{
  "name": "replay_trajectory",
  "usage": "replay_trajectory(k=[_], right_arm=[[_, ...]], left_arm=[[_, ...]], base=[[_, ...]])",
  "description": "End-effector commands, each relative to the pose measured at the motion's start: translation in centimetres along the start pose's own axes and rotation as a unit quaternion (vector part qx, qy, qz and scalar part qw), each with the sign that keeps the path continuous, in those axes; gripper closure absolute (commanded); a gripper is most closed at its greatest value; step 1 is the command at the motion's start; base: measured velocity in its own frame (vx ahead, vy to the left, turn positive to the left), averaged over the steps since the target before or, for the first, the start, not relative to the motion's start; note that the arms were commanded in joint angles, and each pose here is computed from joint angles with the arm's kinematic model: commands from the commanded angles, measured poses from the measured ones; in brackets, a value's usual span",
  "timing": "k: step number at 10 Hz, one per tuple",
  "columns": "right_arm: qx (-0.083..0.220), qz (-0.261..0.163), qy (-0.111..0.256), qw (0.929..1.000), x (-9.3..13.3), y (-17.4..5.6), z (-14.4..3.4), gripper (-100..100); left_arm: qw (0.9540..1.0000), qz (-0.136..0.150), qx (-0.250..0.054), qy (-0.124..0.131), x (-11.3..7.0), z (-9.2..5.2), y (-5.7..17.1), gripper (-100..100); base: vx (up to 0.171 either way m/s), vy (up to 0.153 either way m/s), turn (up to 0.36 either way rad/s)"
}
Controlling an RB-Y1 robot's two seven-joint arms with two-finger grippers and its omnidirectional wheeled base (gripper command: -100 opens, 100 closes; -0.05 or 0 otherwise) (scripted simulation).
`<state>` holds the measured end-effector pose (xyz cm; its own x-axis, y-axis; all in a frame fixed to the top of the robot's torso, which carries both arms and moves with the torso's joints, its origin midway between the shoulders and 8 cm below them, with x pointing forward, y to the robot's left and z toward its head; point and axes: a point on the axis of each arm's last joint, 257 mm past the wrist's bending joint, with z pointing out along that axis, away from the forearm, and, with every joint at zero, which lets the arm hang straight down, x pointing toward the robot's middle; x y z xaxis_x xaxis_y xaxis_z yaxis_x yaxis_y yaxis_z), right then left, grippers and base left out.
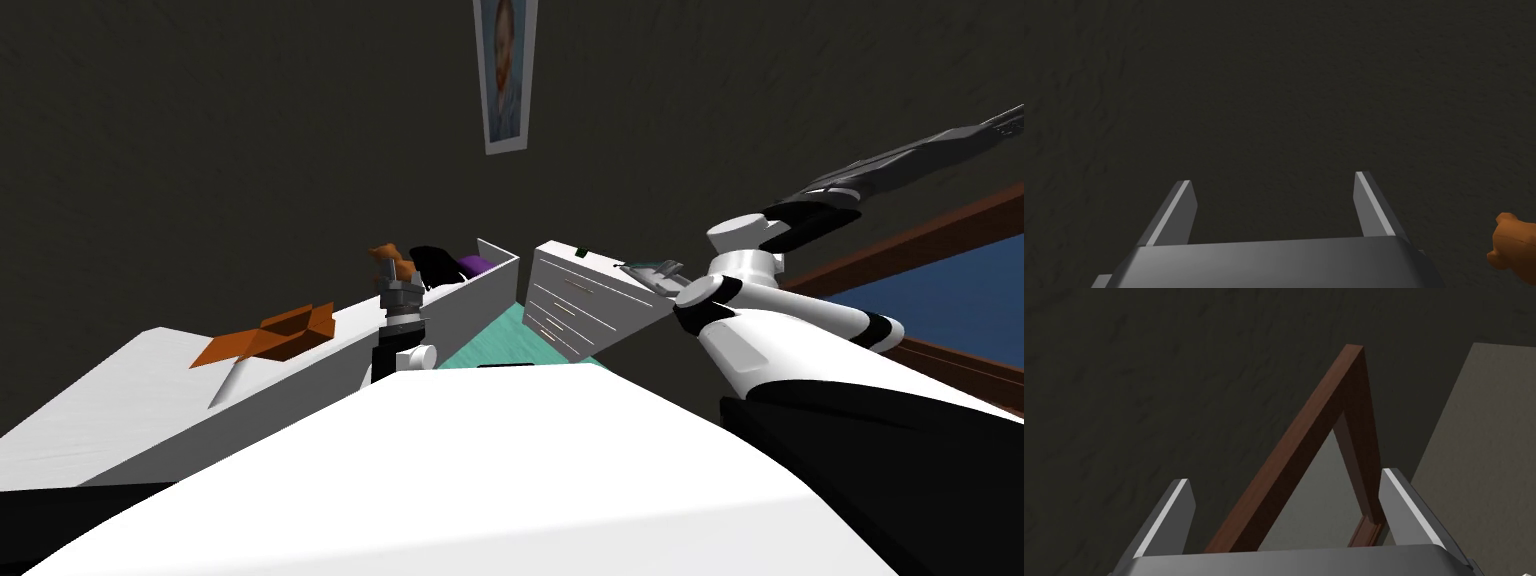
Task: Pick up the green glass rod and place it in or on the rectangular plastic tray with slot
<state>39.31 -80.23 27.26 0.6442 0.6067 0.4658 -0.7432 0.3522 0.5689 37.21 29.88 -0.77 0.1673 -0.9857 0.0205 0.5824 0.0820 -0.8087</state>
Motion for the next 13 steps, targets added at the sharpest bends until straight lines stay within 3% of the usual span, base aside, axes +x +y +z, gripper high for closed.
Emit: replay_trajectory(k=[1, 2, 4, 6, 8, 9, 10, 13], right_arm=[[0.001, -0.029, 0.024, 0.9993, 1.5, -0.2, 0.0, -100], [0.015, -0.120, 0.044, 0.9917, -0.3, -1.2, -0.1, -100], [0.008, -0.208, 0.084, 0.9745, -0.6, -0.7, 0.1, -100], [-0.008, -0.257, 0.118, 0.9593, 0.9, 0.5, 0.8, -100], [-0.017, -0.275, 0.140, 0.9512, 2.5, 0.7, 0.6, -100], [-0.009, -0.298, 0.158, 0.9414, 3.2, -0.6, -0.1, -100], [-0.003, -0.378, 0.179, 0.9082, 1.8, -1.0, 0.4, -100], [-0.015, -0.500, 0.237, 0.8326, 1.1, -1.5, 0.0, -100]], left_arm=[[1.0000, 0.000, 0.000, 0.000, 0.0, 0.0, 0.0, 0], [1.0000, 0.000, 0.000, 0.000, 0.0, 0.0, 0.0, 0], [1.0000, 0.000, 0.000, 0.000, 0.0, 0.0, 0.0, 0], [1.0000, 0.000, 0.000, 0.000, 0.0, 0.0, 0.0, 0], [1.0000, 0.000, 0.000, 0.000, 0.0, 0.0, 0.0, 0], [1.0000, 0.000, 0.000, 0.000, 0.0, 0.0, 0.0, 0], [1.0000, 0.000, 0.000, 0.000, 0.0, 0.0, 0.0, 0], [1.0000, 0.000, 0.000, 0.000, 0.0, 0.0, 0.0, 0]], base=[[-0.012, -0.011, 0.005], [0.123, 0.098, 0.050], [0.130, 0.105, -0.001], [-0.004, -0.003, 0.003], [-0.013, -0.014, -0.001], [0.000, 0.000, 0.000], [0.130, 0.100, 0.055], [0.088, 0.074, -0.001]])
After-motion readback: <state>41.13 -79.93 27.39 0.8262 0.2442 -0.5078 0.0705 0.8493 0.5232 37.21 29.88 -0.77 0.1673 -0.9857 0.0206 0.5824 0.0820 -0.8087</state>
